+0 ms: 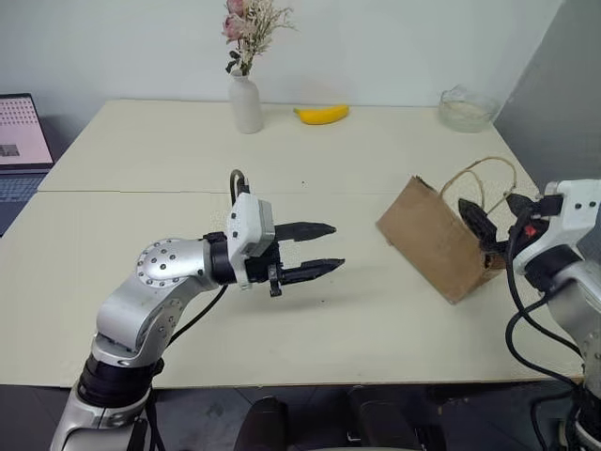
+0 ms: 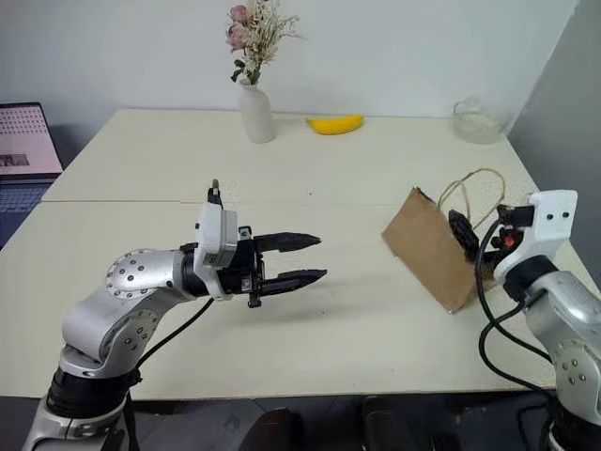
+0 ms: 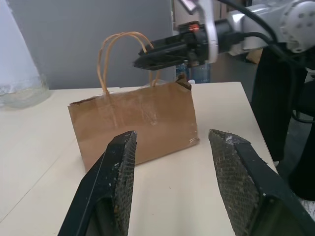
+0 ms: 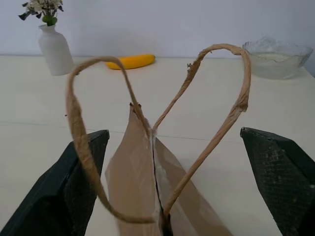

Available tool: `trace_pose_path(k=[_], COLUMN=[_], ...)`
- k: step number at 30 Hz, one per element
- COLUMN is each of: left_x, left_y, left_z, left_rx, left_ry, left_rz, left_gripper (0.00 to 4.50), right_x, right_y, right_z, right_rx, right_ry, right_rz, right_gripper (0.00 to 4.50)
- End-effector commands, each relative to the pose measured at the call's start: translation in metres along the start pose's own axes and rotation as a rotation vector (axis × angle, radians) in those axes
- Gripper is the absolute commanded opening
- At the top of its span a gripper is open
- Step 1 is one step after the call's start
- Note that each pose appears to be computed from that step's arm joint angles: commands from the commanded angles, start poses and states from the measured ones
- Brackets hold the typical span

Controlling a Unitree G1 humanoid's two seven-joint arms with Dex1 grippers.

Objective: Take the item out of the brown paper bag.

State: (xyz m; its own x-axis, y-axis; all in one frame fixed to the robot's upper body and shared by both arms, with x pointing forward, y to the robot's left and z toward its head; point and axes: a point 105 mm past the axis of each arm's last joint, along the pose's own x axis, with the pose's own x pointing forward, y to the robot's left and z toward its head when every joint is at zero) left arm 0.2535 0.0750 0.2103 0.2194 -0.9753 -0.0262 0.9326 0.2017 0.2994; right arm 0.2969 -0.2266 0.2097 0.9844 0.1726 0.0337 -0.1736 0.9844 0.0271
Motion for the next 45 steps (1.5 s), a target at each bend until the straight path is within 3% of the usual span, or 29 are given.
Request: trace_pose_path(k=[1, 12, 13, 23, 30, 35, 45], left_x=[-0.001, -0.005, -0.006, -0.014, -0.028, -0.055, -0.084], left_y=[-0.005, -0.003, -0.004, 0.006, -0.002, 0.017, 0.026], left_z=[0.009, 0.012, 0.012, 0.016, 0.013, 0.007, -0.004], left_rx=[0.041, 0.046, 0.044, 0.053, 0.026, 0.038, 0.075], left_ry=[-0.017, -0.017, -0.017, -0.035, -0.018, -0.016, 0.015], left_rz=[-0.017, -0.011, -0.014, 0.148, 0.294, 0.57, 0.772], left_gripper=[2.48, 2.48, 2.48, 2.48, 2.48, 2.48, 2.48], right_x=[0.001, 0.006, 0.007, 0.043, 0.088, 0.127, 0.176], right_y=[-0.003, -0.002, -0.002, 0.02, 0.051, 0.104, 0.202], right_z=[0.014, 0.034, 0.035, 0.08, 0.113, 0.118, 0.11], right_rx=[-0.027, -0.117, -0.13, -0.291, -0.232, -0.168, -0.1], right_ry=[-0.042, -0.08, -0.079, -0.184, -0.253, -0.257, -0.242], right_rz=[-0.024, -0.001, 0.003, 0.102, 0.233, 0.374, 0.533], right_gripper=[4.1, 0.24, 0.04, 0.04, 0.04, 0.04, 0.04])
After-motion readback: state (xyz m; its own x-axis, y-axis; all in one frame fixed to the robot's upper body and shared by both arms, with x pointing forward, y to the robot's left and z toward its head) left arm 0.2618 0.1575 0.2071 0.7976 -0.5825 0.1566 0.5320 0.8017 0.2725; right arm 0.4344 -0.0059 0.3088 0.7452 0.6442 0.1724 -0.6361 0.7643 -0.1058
